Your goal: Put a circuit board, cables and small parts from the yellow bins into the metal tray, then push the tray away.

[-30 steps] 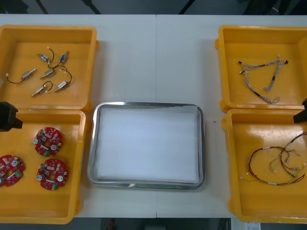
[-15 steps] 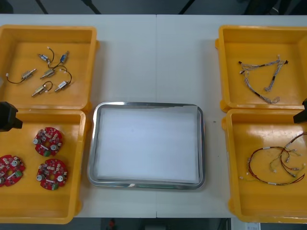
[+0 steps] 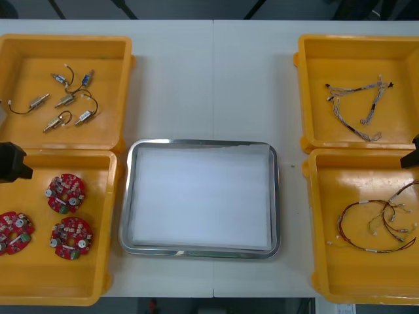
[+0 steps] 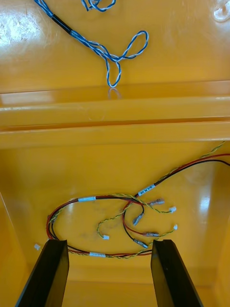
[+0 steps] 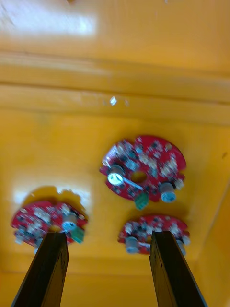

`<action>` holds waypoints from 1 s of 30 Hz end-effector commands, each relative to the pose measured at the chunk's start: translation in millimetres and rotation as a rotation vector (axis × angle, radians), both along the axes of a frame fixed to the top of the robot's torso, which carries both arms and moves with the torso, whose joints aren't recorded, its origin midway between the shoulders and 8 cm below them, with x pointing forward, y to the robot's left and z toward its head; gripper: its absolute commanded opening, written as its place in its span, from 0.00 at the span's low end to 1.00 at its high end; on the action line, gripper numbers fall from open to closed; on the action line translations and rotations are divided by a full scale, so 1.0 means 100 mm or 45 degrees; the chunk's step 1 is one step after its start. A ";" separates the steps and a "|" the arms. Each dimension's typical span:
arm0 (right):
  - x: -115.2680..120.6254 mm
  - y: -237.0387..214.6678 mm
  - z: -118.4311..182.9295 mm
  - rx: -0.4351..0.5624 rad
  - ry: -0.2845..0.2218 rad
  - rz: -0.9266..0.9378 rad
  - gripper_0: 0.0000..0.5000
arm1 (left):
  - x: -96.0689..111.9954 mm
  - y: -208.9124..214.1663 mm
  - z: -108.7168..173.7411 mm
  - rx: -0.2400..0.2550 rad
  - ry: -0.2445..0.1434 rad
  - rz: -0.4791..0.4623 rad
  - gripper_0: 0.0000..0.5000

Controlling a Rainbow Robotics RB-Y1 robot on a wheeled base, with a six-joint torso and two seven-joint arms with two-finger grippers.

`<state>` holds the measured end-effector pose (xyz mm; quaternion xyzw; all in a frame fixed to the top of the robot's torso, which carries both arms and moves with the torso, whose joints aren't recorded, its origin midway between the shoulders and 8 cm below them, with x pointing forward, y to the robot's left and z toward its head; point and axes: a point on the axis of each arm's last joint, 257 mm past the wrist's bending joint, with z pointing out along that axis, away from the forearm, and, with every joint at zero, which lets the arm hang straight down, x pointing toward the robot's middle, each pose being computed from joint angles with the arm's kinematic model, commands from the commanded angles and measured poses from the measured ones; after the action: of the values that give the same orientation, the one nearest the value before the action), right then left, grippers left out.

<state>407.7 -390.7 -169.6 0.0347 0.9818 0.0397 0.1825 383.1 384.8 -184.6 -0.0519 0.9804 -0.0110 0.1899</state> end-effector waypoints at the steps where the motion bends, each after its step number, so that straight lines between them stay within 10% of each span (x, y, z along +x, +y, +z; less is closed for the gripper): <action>1: -0.04 0.03 -0.04 0.017 0.020 -0.012 1.00 | -0.14 0.07 -0.10 -0.026 0.042 0.061 1.00; 15: -0.12 -0.22 -0.15 -0.010 0.071 -0.126 1.00 | -0.06 0.35 -0.22 0.067 -0.002 -0.097 1.00; 30: -0.01 -0.25 -0.38 0.266 0.074 -0.669 1.00 | -0.15 0.45 -0.41 0.086 0.010 -0.135 1.00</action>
<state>408.7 -416.1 -193.1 0.2410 0.9543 0.0750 0.1598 375.8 406.5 -222.0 0.0047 0.9816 -0.0145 0.1903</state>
